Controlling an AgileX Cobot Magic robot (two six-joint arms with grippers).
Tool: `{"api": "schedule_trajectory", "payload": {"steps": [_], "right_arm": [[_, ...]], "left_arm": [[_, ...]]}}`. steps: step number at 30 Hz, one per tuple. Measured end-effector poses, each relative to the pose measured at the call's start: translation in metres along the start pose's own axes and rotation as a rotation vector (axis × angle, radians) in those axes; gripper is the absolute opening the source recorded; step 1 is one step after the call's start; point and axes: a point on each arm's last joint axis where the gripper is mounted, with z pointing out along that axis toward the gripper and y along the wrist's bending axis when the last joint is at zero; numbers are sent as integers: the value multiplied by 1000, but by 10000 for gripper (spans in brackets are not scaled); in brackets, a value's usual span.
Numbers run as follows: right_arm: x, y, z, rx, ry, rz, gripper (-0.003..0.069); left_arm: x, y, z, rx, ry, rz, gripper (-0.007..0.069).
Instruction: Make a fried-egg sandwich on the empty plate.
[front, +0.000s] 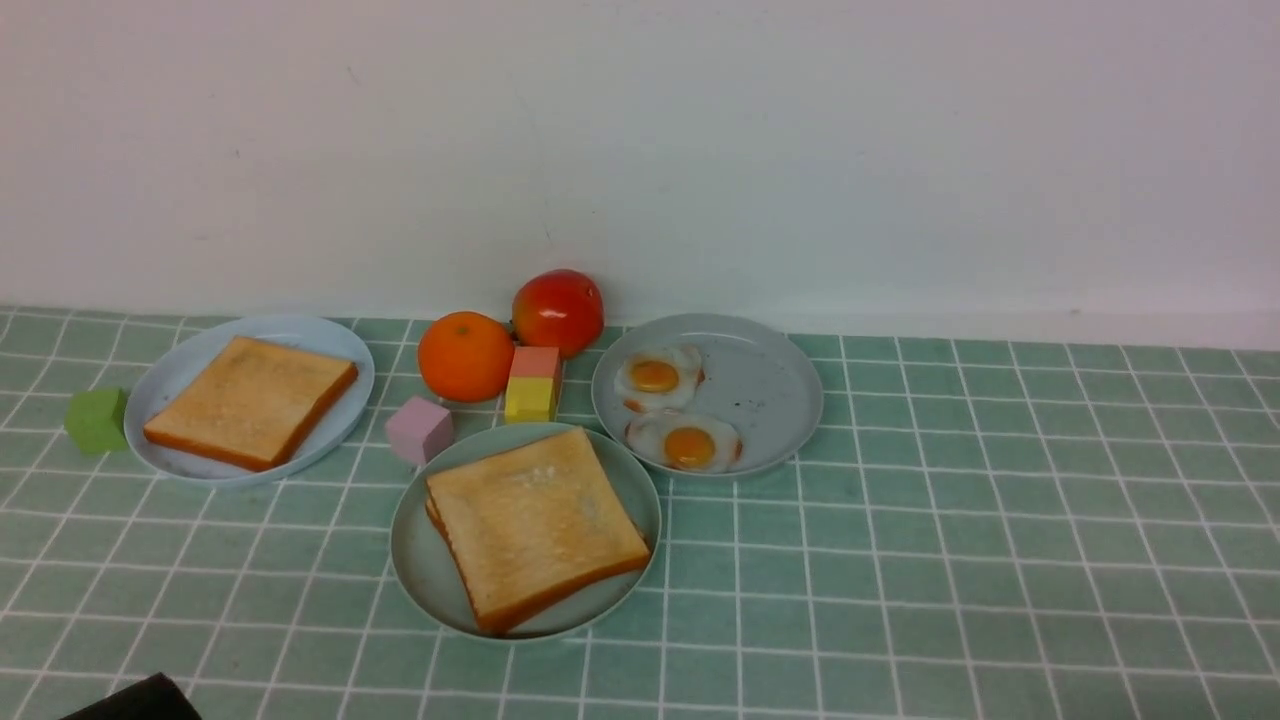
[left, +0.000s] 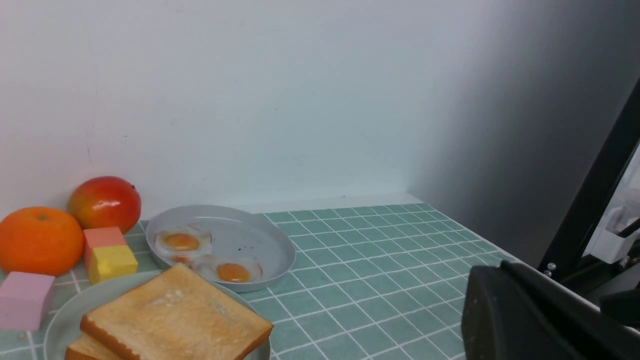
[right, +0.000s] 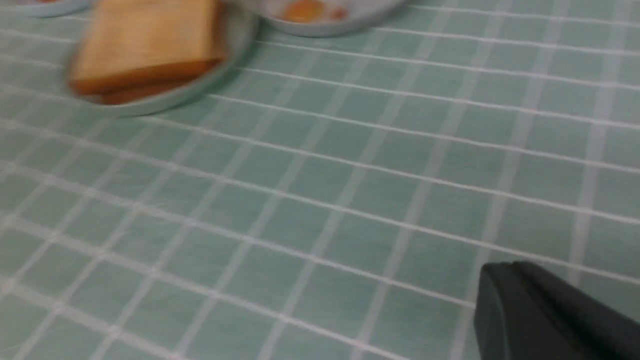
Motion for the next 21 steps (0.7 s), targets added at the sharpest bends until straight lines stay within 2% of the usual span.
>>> {"api": "schedule_trajectory", "payload": {"steps": [4, 8, 21], "right_arm": [[18, -15, 1, 167, -109, 44, -14], [20, -18, -5, 249, -181, 9, -14], [20, -13, -4, 206, -167, -65, -14]], "left_arm": [[0, 0, 0, 0, 1, 0, -13], [1, 0, 0, -1, 3, 0, -13], [3, 0, 0, -2, 20, 0, -13]]}}
